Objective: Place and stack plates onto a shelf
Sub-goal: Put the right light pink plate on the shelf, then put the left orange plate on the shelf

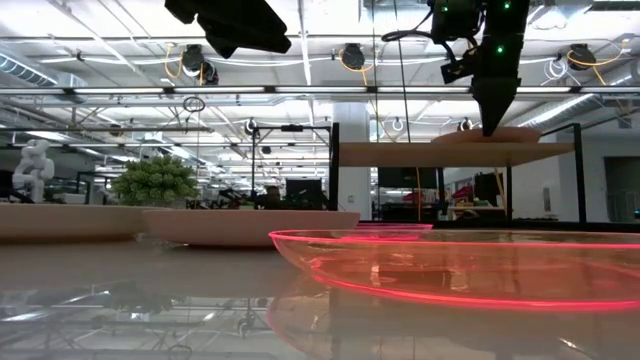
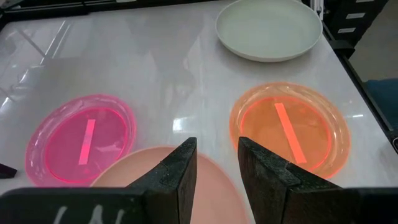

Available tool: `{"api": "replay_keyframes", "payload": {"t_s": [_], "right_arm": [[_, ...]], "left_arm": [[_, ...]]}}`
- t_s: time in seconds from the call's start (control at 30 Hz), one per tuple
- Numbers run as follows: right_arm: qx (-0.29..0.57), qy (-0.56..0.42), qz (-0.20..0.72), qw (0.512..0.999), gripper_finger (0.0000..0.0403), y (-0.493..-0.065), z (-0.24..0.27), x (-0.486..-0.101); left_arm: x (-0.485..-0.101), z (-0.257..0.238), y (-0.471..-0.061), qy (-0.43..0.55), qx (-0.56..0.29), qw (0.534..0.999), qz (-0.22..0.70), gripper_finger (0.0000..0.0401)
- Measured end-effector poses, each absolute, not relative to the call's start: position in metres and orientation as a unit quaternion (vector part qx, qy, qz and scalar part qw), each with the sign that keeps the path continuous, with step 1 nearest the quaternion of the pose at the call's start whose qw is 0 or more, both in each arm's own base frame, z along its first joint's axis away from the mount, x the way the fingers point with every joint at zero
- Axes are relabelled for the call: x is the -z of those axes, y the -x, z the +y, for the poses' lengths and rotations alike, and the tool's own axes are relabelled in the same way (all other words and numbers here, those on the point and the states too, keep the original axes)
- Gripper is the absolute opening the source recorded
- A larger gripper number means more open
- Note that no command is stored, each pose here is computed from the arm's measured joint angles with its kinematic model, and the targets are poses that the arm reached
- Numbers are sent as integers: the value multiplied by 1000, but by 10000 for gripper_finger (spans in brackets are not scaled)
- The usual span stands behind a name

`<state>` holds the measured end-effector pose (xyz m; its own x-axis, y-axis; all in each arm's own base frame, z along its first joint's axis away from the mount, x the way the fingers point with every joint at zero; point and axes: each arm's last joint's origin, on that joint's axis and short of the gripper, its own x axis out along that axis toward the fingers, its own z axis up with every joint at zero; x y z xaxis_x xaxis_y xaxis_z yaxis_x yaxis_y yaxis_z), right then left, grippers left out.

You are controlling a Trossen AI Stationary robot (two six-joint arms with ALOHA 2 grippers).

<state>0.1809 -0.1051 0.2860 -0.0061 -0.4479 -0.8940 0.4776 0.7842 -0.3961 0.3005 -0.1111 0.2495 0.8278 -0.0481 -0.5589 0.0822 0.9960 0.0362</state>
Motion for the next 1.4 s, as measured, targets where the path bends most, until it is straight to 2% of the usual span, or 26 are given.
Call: {"api": "replay_keyframes", "payload": {"t_s": [0.3,0.57,0.8,1.07,1.4], "right_arm": [[341,-20,608,717,97,-175,-101,-293],[350,-36,533,769,98,-160,-75,-316],[289,-75,493,817,98,-163,-37,-322],[211,-41,433,875,98,-189,12,-323],[135,16,445,885,98,-209,73,-303]], "left_arm": [[-249,-111,-301,-31,34,955,291,125],[-250,-111,-301,-32,35,956,291,125],[-250,-111,-301,-27,34,957,287,125],[-250,-111,-301,-17,31,958,286,125],[-250,-128,-294,0,49,955,292,125]]}}
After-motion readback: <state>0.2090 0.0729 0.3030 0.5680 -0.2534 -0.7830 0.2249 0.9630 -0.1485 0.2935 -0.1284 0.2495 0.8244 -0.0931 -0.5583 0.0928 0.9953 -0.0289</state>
